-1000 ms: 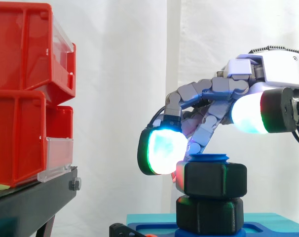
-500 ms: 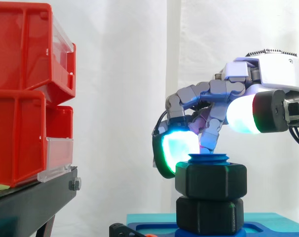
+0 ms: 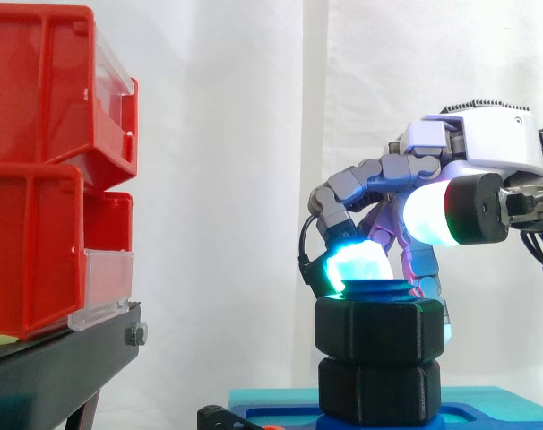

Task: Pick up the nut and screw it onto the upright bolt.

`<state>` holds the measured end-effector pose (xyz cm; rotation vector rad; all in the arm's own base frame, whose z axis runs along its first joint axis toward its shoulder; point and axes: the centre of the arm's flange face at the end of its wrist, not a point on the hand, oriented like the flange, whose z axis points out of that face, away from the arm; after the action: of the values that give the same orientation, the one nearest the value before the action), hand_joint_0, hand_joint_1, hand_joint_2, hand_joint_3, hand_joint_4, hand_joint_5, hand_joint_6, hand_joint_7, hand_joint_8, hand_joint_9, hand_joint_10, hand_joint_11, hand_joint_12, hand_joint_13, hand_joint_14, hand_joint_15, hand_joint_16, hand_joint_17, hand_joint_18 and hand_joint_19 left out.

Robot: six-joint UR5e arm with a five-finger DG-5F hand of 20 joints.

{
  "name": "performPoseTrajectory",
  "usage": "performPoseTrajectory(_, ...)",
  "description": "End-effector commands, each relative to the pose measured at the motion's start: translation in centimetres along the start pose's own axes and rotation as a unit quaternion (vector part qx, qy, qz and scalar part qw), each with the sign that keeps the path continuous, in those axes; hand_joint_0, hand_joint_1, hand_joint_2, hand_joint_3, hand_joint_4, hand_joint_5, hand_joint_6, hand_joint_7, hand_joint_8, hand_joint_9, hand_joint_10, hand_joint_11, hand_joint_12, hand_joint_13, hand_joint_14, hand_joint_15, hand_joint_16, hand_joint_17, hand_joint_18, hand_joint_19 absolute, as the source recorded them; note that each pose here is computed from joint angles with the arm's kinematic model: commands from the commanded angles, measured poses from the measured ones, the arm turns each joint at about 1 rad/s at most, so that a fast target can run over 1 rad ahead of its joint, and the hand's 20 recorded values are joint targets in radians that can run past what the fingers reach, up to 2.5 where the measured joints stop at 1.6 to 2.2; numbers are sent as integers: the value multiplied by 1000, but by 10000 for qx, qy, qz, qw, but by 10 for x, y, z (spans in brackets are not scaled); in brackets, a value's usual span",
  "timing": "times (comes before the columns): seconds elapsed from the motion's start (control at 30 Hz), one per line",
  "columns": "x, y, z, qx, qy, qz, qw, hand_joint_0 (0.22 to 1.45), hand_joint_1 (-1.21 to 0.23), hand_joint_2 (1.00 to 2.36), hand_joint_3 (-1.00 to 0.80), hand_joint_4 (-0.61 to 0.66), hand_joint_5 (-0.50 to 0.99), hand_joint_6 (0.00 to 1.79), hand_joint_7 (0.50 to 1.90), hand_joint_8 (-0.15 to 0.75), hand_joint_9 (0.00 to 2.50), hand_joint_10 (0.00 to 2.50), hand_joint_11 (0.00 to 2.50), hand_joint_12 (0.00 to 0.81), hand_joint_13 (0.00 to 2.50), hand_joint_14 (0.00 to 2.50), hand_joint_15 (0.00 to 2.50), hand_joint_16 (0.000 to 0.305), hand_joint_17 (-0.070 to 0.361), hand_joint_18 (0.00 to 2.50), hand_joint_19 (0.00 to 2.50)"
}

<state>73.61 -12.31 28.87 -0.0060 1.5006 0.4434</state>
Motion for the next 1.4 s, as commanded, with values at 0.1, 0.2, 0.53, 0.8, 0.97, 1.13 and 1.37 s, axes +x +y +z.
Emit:
performPoseTrajectory(0.1, -2, -5, -2, -6, -14, -1, 10000, 527, -342, 1000, -500, 124, 70, 501, 1413, 253, 1578, 4, 77, 243, 999, 3, 53, 27, 60, 717, 208)
performPoseTrajectory(0.2, -13, -5, 1, -32, -97, -31, 9999, 524, -330, 1000, -500, 173, 15, 505, 1198, 249, 1449, 3, 72, 265, 926, 3, 52, 29, 66, 636, 189)
performPoseTrajectory(0.53, -30, 0, 10, -123, -214, -100, 9996, 512, -325, 1000, -500, 233, -86, 503, 827, 250, 1183, 0, 0, 284, 771, 0, 32, 33, 74, 470, 156)
performPoseTrajectory(0.8, -25, 15, 18, -213, -177, -158, 9995, 499, -326, 1000, -500, 190, -123, 502, 710, 236, 964, 0, 0, 302, 621, 0, 0, 36, 81, 308, 91)
performPoseTrajectory(0.97, -6, 21, 15, -216, -79, -98, 9997, 494, -323, 1000, -500, 193, -124, 502, 707, 235, 918, 0, 0, 305, 589, 0, 0, 37, 82, 262, 64)
performPoseTrajectory(1.13, 2, 21, 14, -242, -186, -44, 9995, 488, -316, 1000, -500, 191, -124, 502, 701, 235, 895, 0, 0, 307, 569, 0, 0, 37, 84, 230, 39)
performPoseTrajectory(1.37, 1, 19, 13, -225, -183, -67, 9996, 483, -308, 1000, -500, 185, -125, 502, 700, 231, 841, 0, 0, 314, 509, 0, 0, 38, 85, 142, 0)
